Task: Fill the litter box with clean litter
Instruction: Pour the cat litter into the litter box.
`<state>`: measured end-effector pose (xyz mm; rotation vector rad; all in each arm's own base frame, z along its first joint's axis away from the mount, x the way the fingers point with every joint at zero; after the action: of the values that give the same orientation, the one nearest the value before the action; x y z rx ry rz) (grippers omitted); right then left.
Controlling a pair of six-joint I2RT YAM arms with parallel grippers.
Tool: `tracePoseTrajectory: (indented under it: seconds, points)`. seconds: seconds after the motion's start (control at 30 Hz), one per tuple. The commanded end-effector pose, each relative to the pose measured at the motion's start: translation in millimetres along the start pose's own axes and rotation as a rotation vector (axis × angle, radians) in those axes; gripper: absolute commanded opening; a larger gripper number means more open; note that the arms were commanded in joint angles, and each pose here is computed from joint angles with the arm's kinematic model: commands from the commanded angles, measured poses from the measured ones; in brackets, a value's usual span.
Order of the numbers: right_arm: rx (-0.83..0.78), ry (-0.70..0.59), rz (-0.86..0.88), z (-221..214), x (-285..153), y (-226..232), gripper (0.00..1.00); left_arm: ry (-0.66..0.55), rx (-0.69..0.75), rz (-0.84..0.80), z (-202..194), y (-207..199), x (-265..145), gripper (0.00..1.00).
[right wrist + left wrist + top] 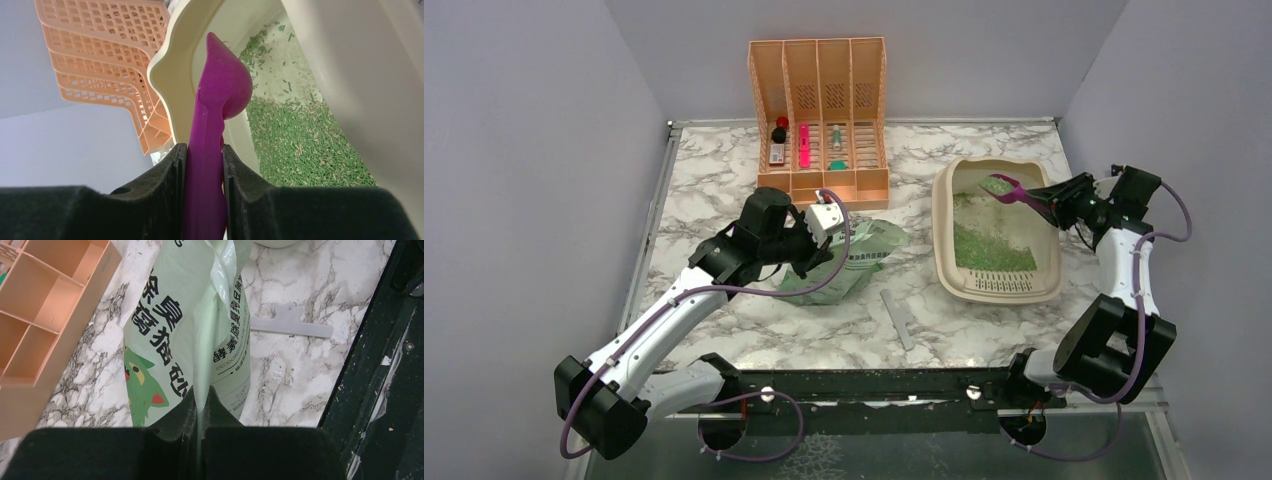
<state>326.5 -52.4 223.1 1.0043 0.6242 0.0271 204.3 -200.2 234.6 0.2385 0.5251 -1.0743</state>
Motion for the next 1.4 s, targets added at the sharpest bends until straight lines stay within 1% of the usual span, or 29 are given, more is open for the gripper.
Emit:
tracePoseTrajectory:
  seconds: [0.0, 0.27, 0.87, 1.07, 1.37]
  points:
    - [-0.007, -0.074, -0.036, 8, -8, 2, 0.01, -0.139, 0.052, -0.062, 36, -12, -11, 0.00]
    - [0.011, -0.128, -0.060, 20, -23, -9, 0.01, -0.137, 0.051, -0.059, 35, -13, -13, 0.00]
    - [-0.039, -0.196, -0.178, 19, -57, -21, 0.01, -0.135, 0.061, -0.069, 32, -17, -19, 0.00]
    - [-0.054, -0.189, -0.200, 8, -67, -20, 0.01, -0.133, 0.065, -0.072, 30, -18, -21, 0.00]
    - [-0.090, -0.103, -0.168, -35, -81, -18, 0.01, -0.136, 0.066, -0.090, 26, -23, -23, 0.00]
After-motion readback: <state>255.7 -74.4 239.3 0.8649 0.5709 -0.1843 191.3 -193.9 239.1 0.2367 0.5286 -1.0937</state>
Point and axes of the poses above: each gripper's point midway between its finger pads, its own x axis out along the fingers, its own y axis along the line the jaws close on, z = x × y, the point moved 4 cm from there along -x, back along the fingers, and after that the axes turned 5 degrees about -x, right-handed, at the moved point
